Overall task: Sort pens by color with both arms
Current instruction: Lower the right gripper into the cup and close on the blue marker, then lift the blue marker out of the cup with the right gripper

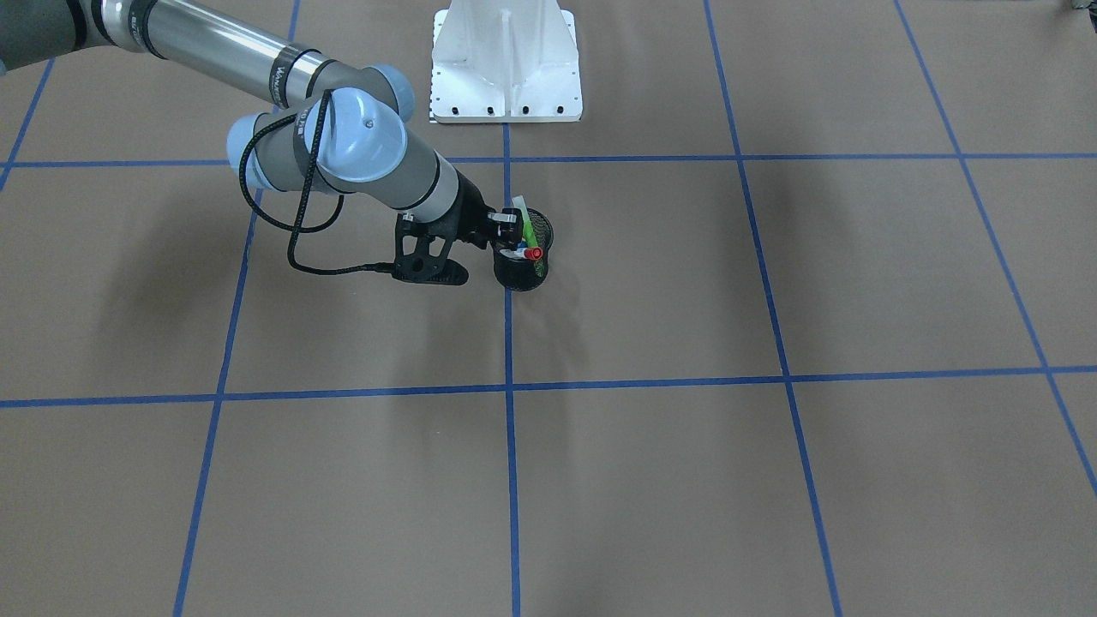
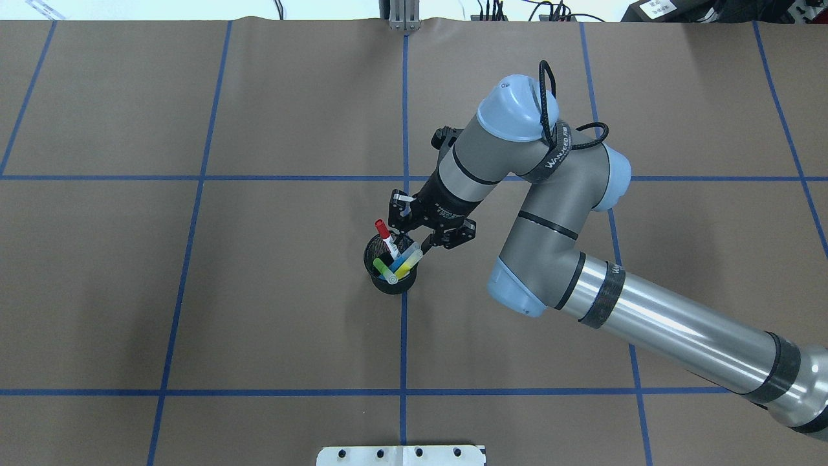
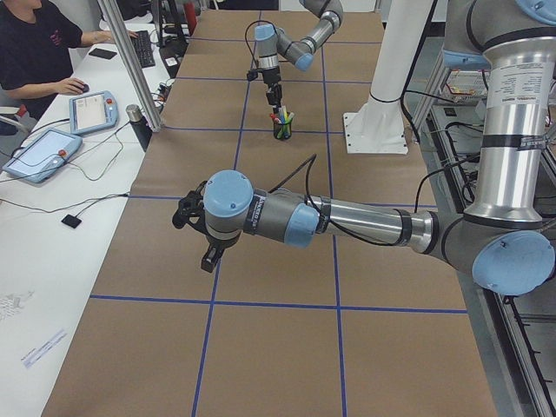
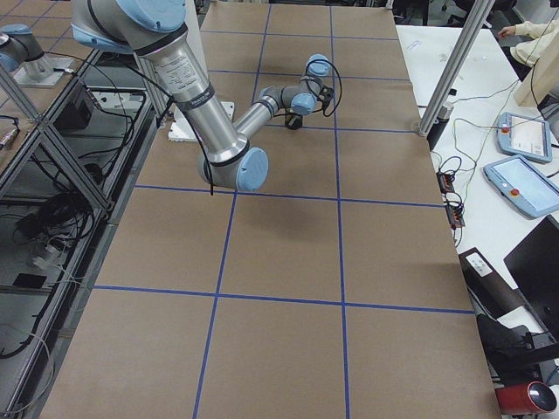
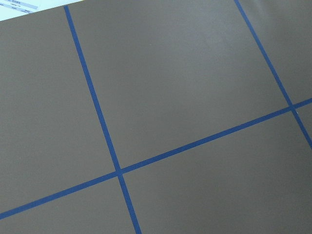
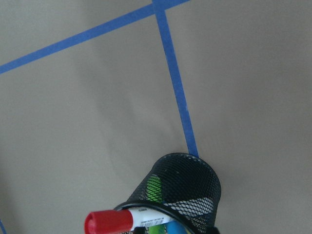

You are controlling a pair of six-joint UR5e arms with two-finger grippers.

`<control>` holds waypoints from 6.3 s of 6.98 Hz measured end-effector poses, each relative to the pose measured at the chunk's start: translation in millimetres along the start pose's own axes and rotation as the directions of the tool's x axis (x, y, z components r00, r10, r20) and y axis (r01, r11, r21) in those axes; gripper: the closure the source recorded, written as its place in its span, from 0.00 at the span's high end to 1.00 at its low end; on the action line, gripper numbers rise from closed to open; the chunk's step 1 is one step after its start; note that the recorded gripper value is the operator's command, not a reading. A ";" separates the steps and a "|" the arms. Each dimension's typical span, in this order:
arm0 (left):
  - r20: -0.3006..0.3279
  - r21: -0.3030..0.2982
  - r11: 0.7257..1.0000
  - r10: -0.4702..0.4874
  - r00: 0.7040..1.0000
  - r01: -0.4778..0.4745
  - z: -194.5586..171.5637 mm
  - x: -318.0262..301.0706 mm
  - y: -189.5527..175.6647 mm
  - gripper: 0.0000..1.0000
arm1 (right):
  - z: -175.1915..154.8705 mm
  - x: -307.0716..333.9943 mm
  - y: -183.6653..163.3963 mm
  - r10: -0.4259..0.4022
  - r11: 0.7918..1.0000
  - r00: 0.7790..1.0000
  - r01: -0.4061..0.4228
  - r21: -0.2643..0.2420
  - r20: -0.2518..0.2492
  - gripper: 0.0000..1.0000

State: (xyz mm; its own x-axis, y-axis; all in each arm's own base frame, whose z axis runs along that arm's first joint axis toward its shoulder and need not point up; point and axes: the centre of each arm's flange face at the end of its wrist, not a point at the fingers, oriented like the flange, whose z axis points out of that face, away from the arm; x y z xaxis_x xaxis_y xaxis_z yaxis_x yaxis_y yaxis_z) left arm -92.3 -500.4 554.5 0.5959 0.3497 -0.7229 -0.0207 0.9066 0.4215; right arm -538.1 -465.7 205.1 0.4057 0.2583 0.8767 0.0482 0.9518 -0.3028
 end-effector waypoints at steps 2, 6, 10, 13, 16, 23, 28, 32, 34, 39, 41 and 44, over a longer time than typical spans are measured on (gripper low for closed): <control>0.000 0.000 1.000 0.000 1.000 0.000 0.0 0.0 0.0 0.99 | -0.1 1.1 2.8 -0.001 1.000 1.000 0.001 -0.003 0.001 0.52; 0.000 0.000 1.000 0.001 1.000 -0.001 -0.2 0.2 -0.1 0.99 | -1.6 -0.3 5.4 0.002 1.000 1.000 -0.002 -0.003 0.006 0.45; 0.000 0.000 1.000 0.000 1.000 0.000 0.0 0.0 0.0 0.99 | -2.0 -2.7 6.4 0.009 1.000 1.000 -0.009 -0.003 0.008 0.45; 0.000 0.000 1.000 0.000 1.000 0.000 0.0 0.0 0.0 0.99 | -1.5 -2.4 6.1 0.010 1.000 1.000 -0.010 -0.003 0.007 0.37; 0.000 0.000 1.000 -0.001 1.000 0.001 -0.3 0.0 0.8 0.99 | -1.8 -3.1 6.2 0.010 1.000 1.000 -0.010 -0.002 0.008 0.37; 0.000 -0.001 1.000 -0.001 1.000 0.001 0.2 -0.1 1.4 0.99 | -1.2 -1.6 5.6 0.011 1.000 1.000 -0.011 -0.001 0.005 0.25; 0.000 -0.001 1.000 -0.002 1.000 0.002 0.4 -0.3 2.0 0.99 | -6.1 -4.7 8.2 0.008 1.000 1.000 -0.008 -0.003 0.015 0.25; -0.002 -0.001 1.000 -0.002 1.000 0.002 0.0 0.5 2.5 0.99 | -32.0 -7.0 8.5 0.004 1.000 0.999 -0.003 -0.017 0.045 0.24; -0.002 0.000 1.000 -0.002 1.000 0.002 -0.2 0.8 2.1 0.99 | -51.8 9.2 5.0 0.010 1.000 0.998 -0.009 -0.028 0.055 0.24; -0.018 0.013 0.999 -0.039 0.999 0.039 -2.8 14.3 -20.5 0.99 | -149.8 42.7 -18.2 0.044 0.998 0.992 -0.037 -0.059 0.120 0.24; -0.064 0.012 0.995 -0.097 0.993 0.098 3.6 49.7 -63.7 0.99 | -197.1 53.5 -46.9 0.073 0.997 0.986 -0.075 0.010 0.148 0.24; -0.125 -0.031 0.973 -0.229 0.965 0.227 26.0 143.2 -120.4 0.98 | -230.8 60.6 -87.5 0.093 0.949 0.984 -0.134 0.285 0.152 0.24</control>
State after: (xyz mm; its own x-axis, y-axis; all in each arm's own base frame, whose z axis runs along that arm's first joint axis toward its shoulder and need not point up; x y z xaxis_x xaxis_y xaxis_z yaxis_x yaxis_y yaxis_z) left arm 16.3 -565.6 414.4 0.4798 0.1597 -0.8627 0.0900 0.9691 0.2295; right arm -307.1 -571.4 198.5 0.2650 0.3676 0.8914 -0.2688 0.9160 -0.2978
